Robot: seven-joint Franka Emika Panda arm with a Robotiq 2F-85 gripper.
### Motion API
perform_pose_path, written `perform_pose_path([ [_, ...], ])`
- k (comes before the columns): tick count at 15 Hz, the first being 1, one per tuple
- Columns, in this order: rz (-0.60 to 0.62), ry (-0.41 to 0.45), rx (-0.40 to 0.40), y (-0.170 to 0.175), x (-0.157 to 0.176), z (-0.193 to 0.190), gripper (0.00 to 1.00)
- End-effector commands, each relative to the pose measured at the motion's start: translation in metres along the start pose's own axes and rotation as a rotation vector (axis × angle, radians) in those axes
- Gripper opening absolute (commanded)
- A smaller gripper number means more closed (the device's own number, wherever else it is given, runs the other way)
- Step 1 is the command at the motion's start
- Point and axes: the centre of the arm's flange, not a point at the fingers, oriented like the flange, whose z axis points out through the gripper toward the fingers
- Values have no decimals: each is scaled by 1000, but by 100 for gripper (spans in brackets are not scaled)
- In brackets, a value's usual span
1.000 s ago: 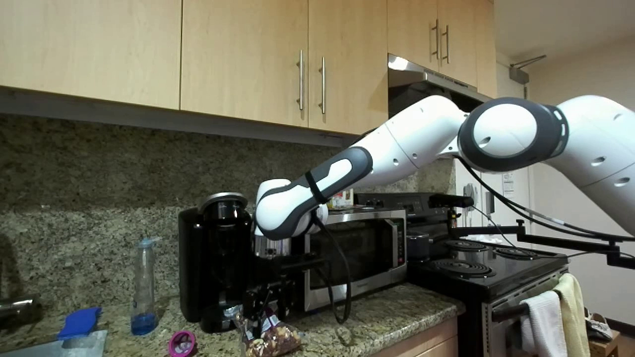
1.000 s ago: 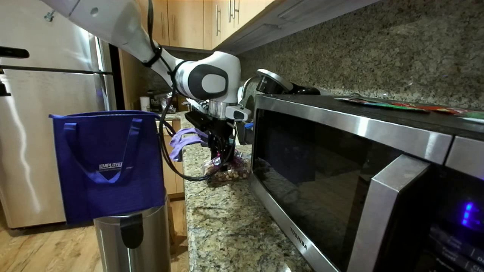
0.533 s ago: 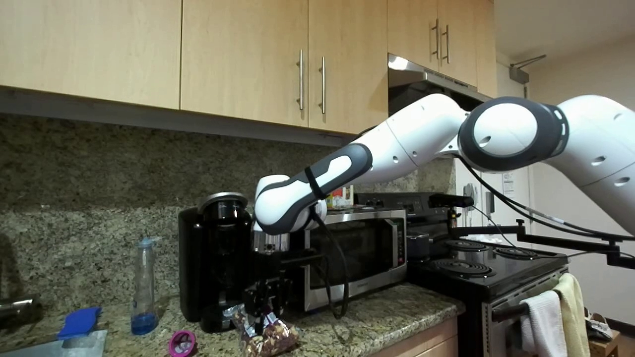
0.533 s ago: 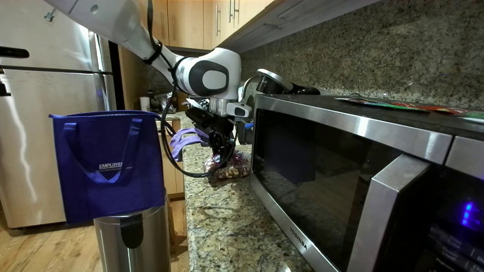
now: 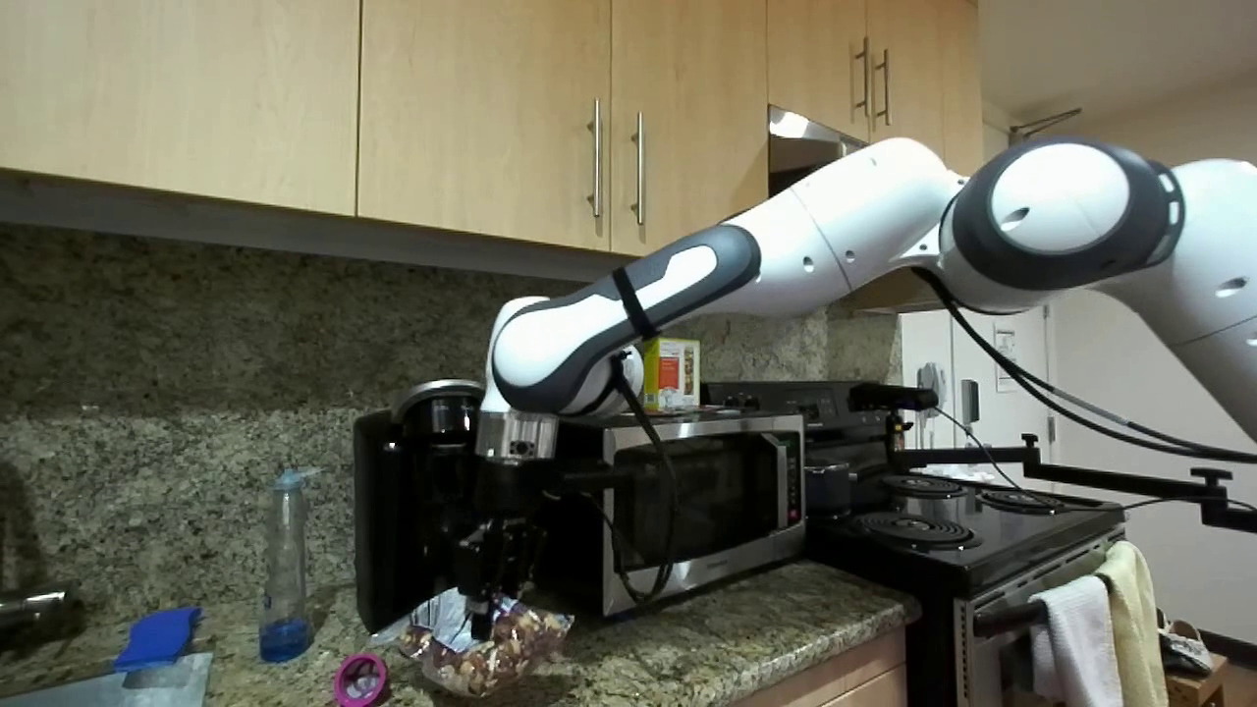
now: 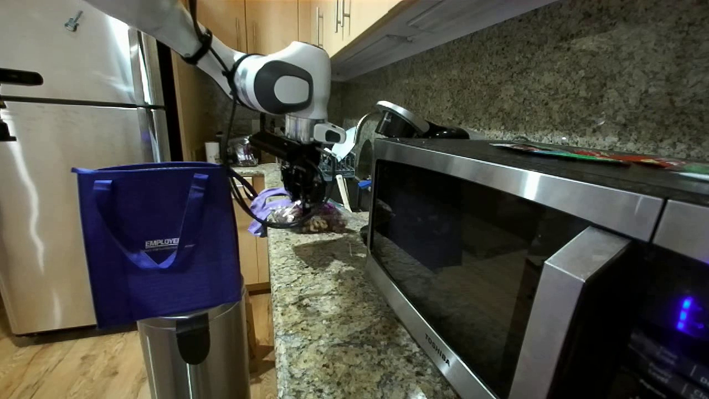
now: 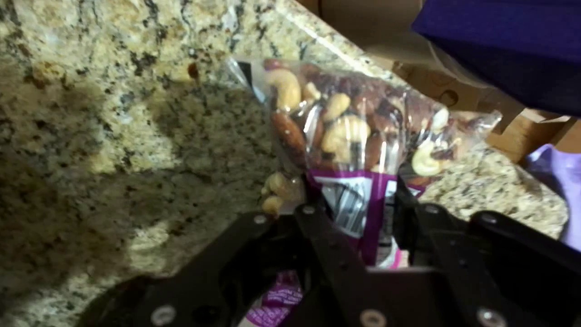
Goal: Place the packet in the blue bag
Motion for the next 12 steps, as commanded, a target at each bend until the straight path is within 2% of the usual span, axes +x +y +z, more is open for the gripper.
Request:
perform_pose_path([
  [1,-166,13,32,-31,-49,-56,11],
  [5,-332,-4,38,-63,-85,-90,11],
  [6,-267,-8,13,-61,-51,-63,36],
  [11,-312,-12,8,-68,-71,-78,36],
  [12,-330,-14,24,-71,-68,-81,11],
])
